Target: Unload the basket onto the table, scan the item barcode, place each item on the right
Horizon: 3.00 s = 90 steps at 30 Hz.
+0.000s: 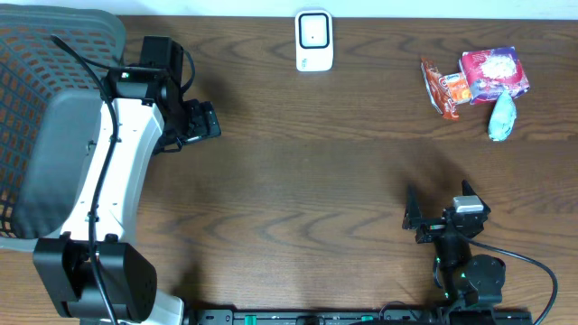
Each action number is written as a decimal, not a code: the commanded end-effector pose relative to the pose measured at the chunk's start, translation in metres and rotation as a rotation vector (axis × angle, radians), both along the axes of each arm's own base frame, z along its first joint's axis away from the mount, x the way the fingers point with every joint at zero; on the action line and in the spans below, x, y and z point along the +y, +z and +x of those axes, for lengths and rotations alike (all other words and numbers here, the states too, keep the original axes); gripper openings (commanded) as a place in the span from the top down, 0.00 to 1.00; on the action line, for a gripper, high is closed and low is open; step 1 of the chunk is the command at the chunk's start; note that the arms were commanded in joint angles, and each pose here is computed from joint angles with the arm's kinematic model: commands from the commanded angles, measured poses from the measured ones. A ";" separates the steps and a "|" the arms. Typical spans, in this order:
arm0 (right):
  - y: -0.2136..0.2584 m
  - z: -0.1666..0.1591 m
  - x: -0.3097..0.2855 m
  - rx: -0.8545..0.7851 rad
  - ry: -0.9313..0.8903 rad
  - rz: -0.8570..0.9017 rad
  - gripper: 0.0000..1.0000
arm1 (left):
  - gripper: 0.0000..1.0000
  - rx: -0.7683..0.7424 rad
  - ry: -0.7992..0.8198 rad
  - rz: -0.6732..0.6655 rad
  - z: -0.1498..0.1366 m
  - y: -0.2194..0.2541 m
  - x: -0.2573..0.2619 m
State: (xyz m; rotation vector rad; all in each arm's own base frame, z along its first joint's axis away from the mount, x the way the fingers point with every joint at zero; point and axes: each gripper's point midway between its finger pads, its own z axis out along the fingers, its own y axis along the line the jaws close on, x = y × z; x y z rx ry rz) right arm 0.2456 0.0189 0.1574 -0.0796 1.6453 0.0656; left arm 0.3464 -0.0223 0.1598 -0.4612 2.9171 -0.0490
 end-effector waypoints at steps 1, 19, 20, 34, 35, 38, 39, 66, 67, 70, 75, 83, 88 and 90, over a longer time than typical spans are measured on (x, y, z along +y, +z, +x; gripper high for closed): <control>-0.001 0.000 0.000 -0.003 -0.005 -0.012 0.01 | 0.02 0.021 0.008 0.016 -0.002 -0.005 0.003; 0.000 0.000 0.000 -0.004 -0.005 -0.011 0.01 | 0.02 -0.107 -0.015 0.040 -0.011 0.023 0.005; -0.001 0.000 0.000 -0.003 -0.005 -0.011 0.01 | 0.02 -0.139 -0.018 0.038 -0.014 0.026 0.004; -0.001 0.000 0.000 -0.003 -0.005 -0.011 0.01 | 0.02 -0.556 -0.057 0.004 -0.099 -0.022 0.005; -0.001 0.000 0.000 -0.003 -0.005 -0.011 0.01 | 0.02 -0.560 -0.057 0.004 -0.108 -0.028 0.006; -0.001 0.000 0.000 -0.003 -0.005 -0.011 0.01 | 0.02 -0.634 -0.039 0.023 -0.124 -0.034 0.013; -0.001 0.000 0.000 -0.003 -0.005 -0.012 0.01 | 0.02 -0.680 -0.039 0.027 -0.123 -0.030 0.014; -0.001 0.000 0.000 -0.003 -0.005 -0.011 0.01 | 0.02 -1.324 -0.253 0.093 -0.102 -0.001 -0.006; -0.001 0.000 0.000 -0.003 -0.005 -0.011 0.01 | 0.03 -1.293 -0.253 0.094 -0.102 -0.008 -0.005; 0.000 0.000 0.000 -0.004 -0.005 -0.011 0.01 | 0.02 -1.236 -0.239 0.091 -0.104 -0.022 -0.001; -0.001 0.000 0.000 -0.003 -0.005 -0.012 0.01 | 0.02 -1.235 -0.245 0.121 -0.103 -0.022 0.002; -0.001 0.000 0.000 -0.003 -0.005 -0.011 0.01 | 0.02 -1.236 -0.302 0.147 -0.104 -0.022 -0.002; 0.000 0.000 0.000 -0.004 -0.005 -0.012 0.01 | 0.02 -1.234 -0.304 0.164 -0.104 -0.022 0.000; 0.000 0.000 0.000 -0.004 -0.005 -0.011 0.01 | 0.02 -1.235 -0.305 0.163 -0.104 -0.022 0.000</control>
